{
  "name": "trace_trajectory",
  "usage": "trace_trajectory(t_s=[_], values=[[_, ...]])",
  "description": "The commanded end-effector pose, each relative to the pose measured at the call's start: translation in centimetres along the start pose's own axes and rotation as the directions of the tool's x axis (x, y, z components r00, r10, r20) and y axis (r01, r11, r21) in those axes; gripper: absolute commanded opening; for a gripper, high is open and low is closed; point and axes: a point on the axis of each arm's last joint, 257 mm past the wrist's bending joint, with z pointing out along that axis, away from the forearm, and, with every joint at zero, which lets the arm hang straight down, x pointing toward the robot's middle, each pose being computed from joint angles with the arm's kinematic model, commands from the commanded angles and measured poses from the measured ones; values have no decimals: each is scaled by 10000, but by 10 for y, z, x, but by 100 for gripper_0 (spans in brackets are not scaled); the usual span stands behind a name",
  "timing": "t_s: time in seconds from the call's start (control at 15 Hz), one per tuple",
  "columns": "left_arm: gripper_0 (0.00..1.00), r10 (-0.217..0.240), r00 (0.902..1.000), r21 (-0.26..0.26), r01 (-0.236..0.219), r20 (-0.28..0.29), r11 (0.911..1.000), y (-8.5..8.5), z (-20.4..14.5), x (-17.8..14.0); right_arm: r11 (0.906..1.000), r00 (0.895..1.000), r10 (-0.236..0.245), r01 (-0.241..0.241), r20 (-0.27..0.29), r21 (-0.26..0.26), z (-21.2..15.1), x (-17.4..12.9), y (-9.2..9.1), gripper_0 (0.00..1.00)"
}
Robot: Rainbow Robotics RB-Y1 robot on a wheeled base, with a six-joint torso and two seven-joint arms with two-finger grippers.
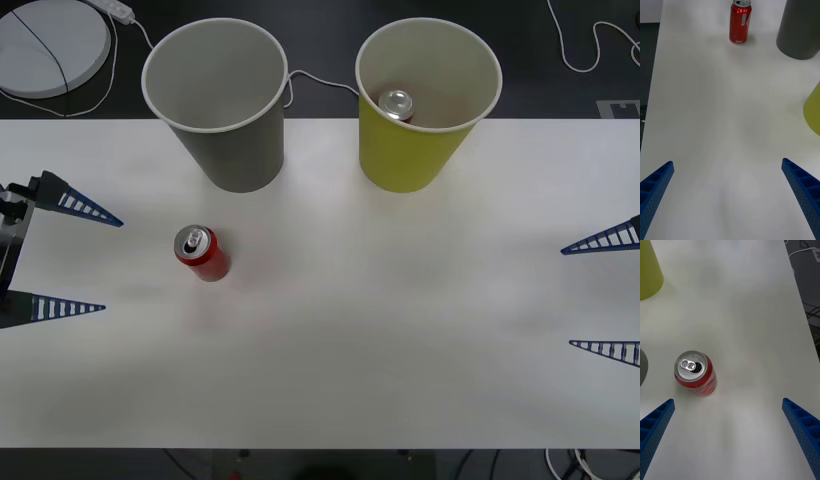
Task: Put the can into the green bin and the plastic bottle into the gray bin
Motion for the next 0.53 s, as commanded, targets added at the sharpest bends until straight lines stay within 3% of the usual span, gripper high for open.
trace_trajectory(t_s=[0.07,0.2,0.33,0.47,0.53], values=[[100,-293,9995,-244,295,96,9993,5,1,4,10000,10000,1,-1,-1,0,0,0,0,100],[100,-911,9934,-400,941,699,9948,7,6,6,10000,10000,1,-1,-1,0,0,0,0,100],[100,-1569,9791,-564,1652,1296,9846,9,13,11,10000,10000,1,-1,-1,0,0,0,0,100],[100,-1837,9700,-725,1970,1590,9777,12,14,16,10000,10000,1,-1,-1,0,0,0,0,100],[100,-1659,9726,-900,1821,1631,9792,13,17,22,10000,10000,1,-1,-1,0,0,0,0,100]])
